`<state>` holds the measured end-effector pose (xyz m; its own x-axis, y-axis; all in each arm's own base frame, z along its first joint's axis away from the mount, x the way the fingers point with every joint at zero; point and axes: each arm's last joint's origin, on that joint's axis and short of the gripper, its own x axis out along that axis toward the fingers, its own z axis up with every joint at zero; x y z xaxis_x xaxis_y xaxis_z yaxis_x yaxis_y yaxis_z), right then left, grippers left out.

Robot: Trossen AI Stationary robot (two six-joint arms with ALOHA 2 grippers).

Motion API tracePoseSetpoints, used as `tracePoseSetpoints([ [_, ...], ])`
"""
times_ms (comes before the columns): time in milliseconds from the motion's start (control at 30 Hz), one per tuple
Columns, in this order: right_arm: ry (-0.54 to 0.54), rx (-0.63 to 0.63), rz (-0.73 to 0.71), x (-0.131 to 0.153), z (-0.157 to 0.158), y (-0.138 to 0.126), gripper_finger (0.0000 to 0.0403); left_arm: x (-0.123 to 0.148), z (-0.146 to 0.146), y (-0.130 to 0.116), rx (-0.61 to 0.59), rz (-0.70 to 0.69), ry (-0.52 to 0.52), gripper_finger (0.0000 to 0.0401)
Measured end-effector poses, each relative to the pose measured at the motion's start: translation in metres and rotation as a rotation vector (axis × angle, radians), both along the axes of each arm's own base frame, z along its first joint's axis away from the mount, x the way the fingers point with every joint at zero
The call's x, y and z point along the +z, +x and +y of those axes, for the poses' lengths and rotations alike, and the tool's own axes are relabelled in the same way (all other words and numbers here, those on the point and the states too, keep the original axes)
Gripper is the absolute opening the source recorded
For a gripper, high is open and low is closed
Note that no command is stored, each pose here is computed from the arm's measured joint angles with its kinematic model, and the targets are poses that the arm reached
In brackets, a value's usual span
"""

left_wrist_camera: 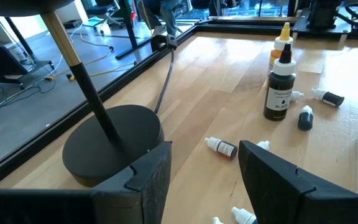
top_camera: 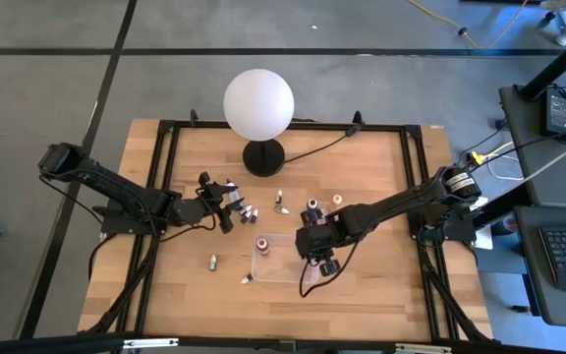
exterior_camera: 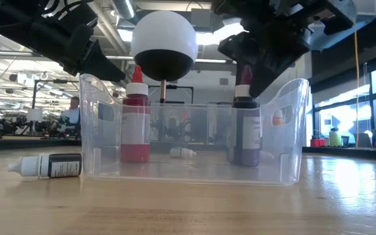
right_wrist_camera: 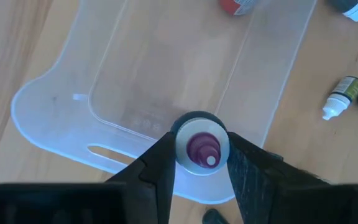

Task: Pick & Place food coloring
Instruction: Put the large violet food coloring bottle into the transparent bin, then put the large yellow food coloring bottle into the transparent bin

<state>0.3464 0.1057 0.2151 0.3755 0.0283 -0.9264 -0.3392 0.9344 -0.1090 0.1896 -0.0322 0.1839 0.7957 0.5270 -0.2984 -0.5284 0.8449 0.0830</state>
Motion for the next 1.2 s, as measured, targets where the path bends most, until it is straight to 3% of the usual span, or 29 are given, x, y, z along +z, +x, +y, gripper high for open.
tracePoseSetpoints([
  [267,-0.006,0.004,0.012,-0.001,0.000,-0.001,0.0140,0.000,0.000,0.000,0.000,0.000,0.000,0.0182],
  [567,-0.012,-0.001,0.027,0.007,0.000,0.001,0.0207,0.000,0.000,0.000,-0.001,0.000,0.000,0.0182],
  [867,-0.037,-0.005,0.031,0.047,0.002,0.002,0.0233,0.000,0.000,0.000,-0.001,0.001,0.000,0.0182],
  [1000,-0.077,-0.077,0.019,0.075,-0.004,-0.015,0.0234,0.000,0.000,0.000,-0.007,0.004,-0.002,0.0182],
  [1200,-0.018,-0.165,-0.127,0.109,-0.022,-0.061,0.0234,-0.001,-0.001,0.000,-0.049,0.014,-0.020,0.0182],
])
